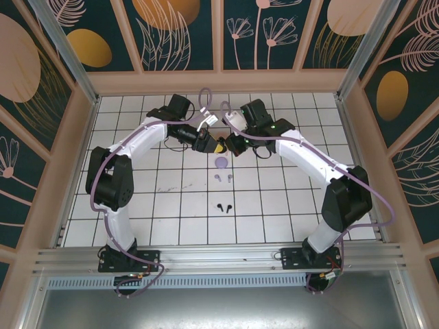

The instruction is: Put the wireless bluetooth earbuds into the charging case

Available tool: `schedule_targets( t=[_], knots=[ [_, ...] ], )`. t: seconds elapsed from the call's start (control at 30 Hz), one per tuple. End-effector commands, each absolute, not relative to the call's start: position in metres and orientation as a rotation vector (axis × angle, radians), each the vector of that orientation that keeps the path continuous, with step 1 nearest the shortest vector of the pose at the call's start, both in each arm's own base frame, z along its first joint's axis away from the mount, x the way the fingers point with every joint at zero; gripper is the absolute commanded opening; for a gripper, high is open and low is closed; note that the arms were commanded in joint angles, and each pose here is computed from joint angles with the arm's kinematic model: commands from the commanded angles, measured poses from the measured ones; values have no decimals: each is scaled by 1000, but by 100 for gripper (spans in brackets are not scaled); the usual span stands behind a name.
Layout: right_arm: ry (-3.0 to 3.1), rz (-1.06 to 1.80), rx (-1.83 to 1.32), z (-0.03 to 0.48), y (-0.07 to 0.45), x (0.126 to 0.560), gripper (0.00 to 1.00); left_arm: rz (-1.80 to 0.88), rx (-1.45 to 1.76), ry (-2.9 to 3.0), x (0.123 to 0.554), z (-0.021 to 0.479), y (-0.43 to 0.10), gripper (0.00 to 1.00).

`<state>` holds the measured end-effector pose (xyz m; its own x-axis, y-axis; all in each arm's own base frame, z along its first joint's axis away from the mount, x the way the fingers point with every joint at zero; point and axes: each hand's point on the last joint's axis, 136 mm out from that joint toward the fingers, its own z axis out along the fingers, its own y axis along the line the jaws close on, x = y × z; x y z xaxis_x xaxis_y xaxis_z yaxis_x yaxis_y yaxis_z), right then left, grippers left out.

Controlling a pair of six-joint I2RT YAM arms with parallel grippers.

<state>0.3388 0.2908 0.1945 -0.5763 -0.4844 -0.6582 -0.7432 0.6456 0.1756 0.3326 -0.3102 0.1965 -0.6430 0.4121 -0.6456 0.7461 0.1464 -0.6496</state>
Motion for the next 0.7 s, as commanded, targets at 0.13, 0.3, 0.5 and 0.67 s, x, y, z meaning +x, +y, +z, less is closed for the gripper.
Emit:
schedule_targets(
  t=[0.13, 0.3, 0.5, 0.67],
  knots=[
    [2259, 581, -945, 206, 297, 343, 0, -1544, 1162, 2038, 329, 207, -314, 6],
    [2222, 583, -855, 231, 287, 347, 33, -1517, 1146, 2008, 332, 212, -313, 0],
    [2219, 650, -741, 249, 263, 318, 57, -1470, 1002, 1919, 351, 232, -297, 0],
    [2337, 679, -562, 223, 245, 284, 59, -1344, 905, 1844, 359, 253, -286, 0]
  ],
)
